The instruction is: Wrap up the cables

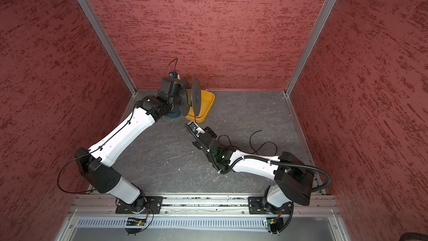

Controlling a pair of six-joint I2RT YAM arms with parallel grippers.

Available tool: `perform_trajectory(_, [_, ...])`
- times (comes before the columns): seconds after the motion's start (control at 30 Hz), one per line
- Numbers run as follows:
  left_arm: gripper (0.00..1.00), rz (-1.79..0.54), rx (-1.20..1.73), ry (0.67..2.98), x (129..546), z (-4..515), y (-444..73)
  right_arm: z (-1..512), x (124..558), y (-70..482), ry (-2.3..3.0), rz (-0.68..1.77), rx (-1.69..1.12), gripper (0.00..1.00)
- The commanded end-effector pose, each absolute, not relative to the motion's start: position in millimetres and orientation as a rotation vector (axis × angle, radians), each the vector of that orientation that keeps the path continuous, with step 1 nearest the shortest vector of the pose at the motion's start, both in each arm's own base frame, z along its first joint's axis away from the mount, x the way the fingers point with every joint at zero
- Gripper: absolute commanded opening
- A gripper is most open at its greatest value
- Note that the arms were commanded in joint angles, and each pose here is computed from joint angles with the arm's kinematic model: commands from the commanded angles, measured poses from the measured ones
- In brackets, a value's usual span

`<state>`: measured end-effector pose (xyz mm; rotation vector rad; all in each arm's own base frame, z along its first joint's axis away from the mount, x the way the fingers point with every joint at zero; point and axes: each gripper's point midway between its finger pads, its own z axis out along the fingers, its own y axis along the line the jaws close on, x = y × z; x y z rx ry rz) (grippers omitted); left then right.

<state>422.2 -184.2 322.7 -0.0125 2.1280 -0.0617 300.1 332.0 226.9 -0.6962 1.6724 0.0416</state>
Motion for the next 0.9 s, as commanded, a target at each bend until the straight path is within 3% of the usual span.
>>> perform_trajectory(0.0, [0.00, 0.071, -0.011, 2.043, 423, 351, -176, 268, 304, 315, 1.642, -0.022, -0.577, 0.00])
perform_trajectory(0.47, [0.00, -0.071, 0.131, 2.239, 390, 319, -209, 318, 348, 256, 1.563, -0.066, -0.151, 0.01])
perform_trajectory(0.67, [0.00, -0.169, 0.169, 2.267, 380, 313, -221, 327, 353, 270, 1.537, 0.024, -0.230, 0.10])
perform_trajectory(0.87, [0.00, -0.189, 0.186, 2.298, 382, 305, -222, 333, 342, 275, 1.462, 0.080, -0.310, 0.11])
